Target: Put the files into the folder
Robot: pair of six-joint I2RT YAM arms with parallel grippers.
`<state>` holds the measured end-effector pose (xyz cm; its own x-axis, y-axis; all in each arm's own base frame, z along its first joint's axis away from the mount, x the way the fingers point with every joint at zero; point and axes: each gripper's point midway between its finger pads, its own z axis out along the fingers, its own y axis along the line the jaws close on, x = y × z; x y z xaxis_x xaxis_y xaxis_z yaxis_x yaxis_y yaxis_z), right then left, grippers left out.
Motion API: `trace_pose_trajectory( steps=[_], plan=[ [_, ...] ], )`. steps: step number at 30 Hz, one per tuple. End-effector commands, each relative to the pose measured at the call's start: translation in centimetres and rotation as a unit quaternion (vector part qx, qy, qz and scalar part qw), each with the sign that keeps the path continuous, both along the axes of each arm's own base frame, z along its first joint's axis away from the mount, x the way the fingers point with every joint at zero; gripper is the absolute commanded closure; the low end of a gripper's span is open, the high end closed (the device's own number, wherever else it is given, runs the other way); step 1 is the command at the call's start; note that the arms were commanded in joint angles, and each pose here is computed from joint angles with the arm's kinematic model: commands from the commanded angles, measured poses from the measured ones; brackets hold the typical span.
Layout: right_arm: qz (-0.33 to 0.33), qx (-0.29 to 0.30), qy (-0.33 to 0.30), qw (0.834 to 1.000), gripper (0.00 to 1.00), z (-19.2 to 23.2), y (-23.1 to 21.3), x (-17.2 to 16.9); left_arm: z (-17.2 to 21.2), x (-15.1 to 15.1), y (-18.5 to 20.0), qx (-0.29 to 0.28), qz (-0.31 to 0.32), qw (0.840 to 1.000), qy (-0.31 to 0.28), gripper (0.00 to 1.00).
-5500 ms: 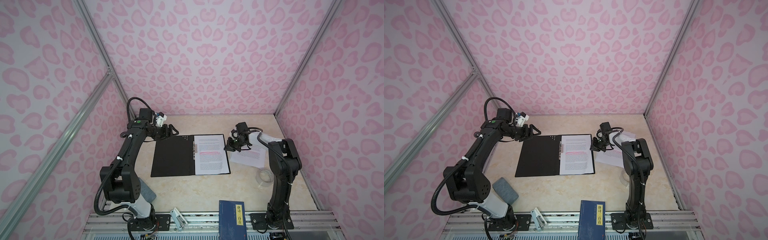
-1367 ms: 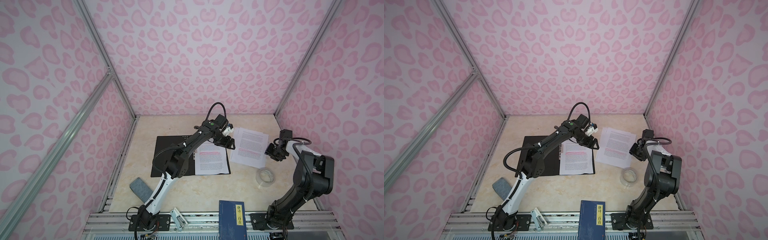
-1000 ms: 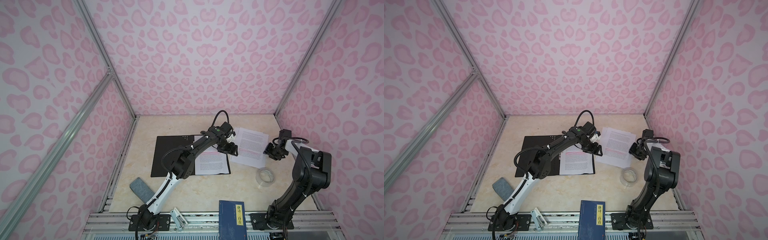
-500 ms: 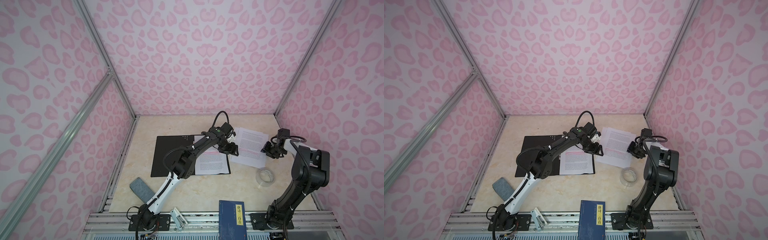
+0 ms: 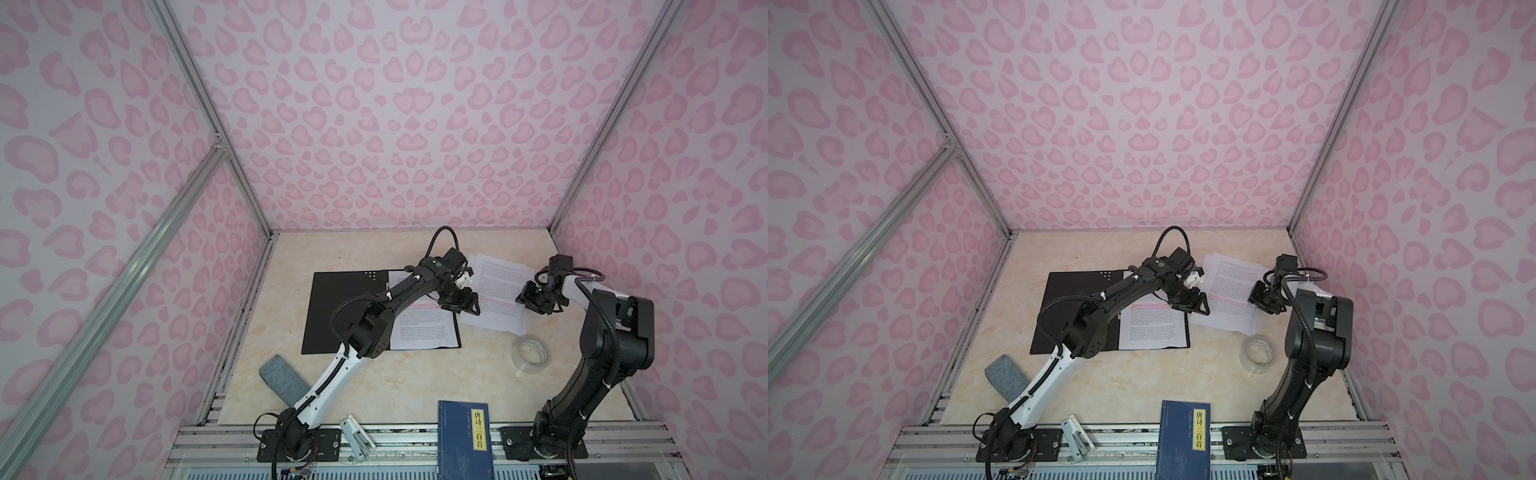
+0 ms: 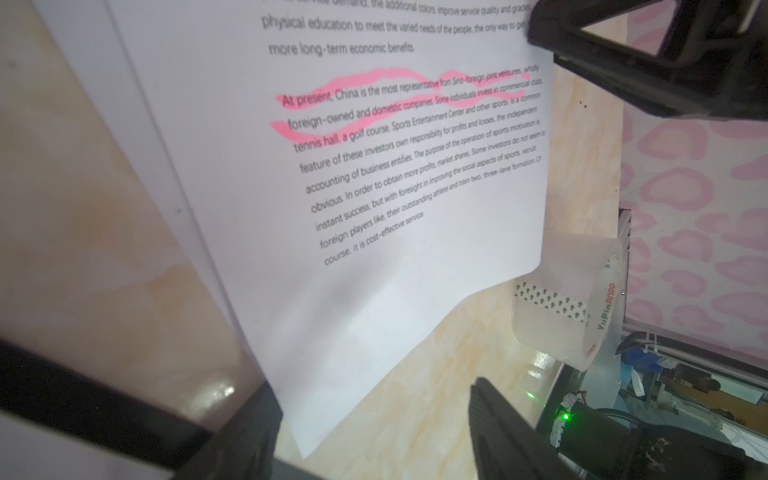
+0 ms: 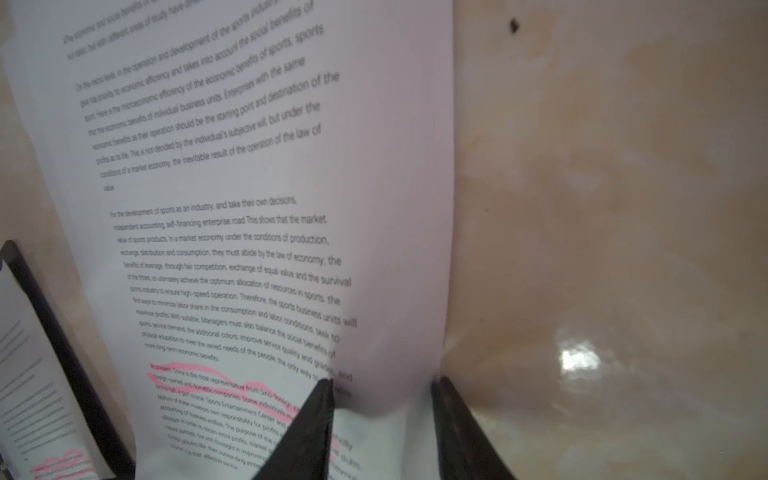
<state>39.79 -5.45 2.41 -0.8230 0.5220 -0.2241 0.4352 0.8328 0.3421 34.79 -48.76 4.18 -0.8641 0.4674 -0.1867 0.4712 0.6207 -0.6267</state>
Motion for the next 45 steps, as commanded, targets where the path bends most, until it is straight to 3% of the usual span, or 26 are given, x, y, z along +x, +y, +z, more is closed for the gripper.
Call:
trace_pose_trajectory(
  steps=[1, 12, 16, 25, 28, 36, 45],
  plan=[
    [0.005, 0.001, 0.028, 1.000, 0.58, -0.9, 0.2, -1.2, 0.3, 0.0, -0.1, -0.002, 0.003, 1.000, 0.002, 0.29],
    [-0.001, -0.006, 0.031, 1.000, 0.58, -0.8, -0.2, -1.2, 3.2, -0.1, -0.5, -0.026, 0.007, 1.000, -0.002, 0.42],
    [0.000, -0.004, 0.030, 1.000, 0.58, -0.7, -0.1, -1.3, 2.9, -0.3, -0.7, -0.030, 0.010, 0.999, 0.009, 0.50],
    [-0.001, 0.000, 0.023, 1.000, 0.59, -0.1, 0.1, -1.4, 0.9, 0.2, -0.2, -0.005, 0.023, 1.000, 0.004, 0.54],
    [0.000, 0.000, 0.022, 1.000, 0.59, 0.1, 0.2, -1.6, 0.9, 0.2, -0.5, -0.012, 0.022, 1.000, 0.007, 0.63],
    [-0.001, -0.002, 0.015, 1.000, 0.59, 0.7, 0.2, -1.7, 1.4, 0.0, -0.6, -0.022, 0.024, 0.999, 0.018, 0.95],
    [-0.009, 0.007, -0.030, 0.999, 0.57, 3.7, 0.6, -0.8, 5.6, 1.5, 2.4, -0.008, 0.060, 0.998, -0.015, 0.96]
  ],
)
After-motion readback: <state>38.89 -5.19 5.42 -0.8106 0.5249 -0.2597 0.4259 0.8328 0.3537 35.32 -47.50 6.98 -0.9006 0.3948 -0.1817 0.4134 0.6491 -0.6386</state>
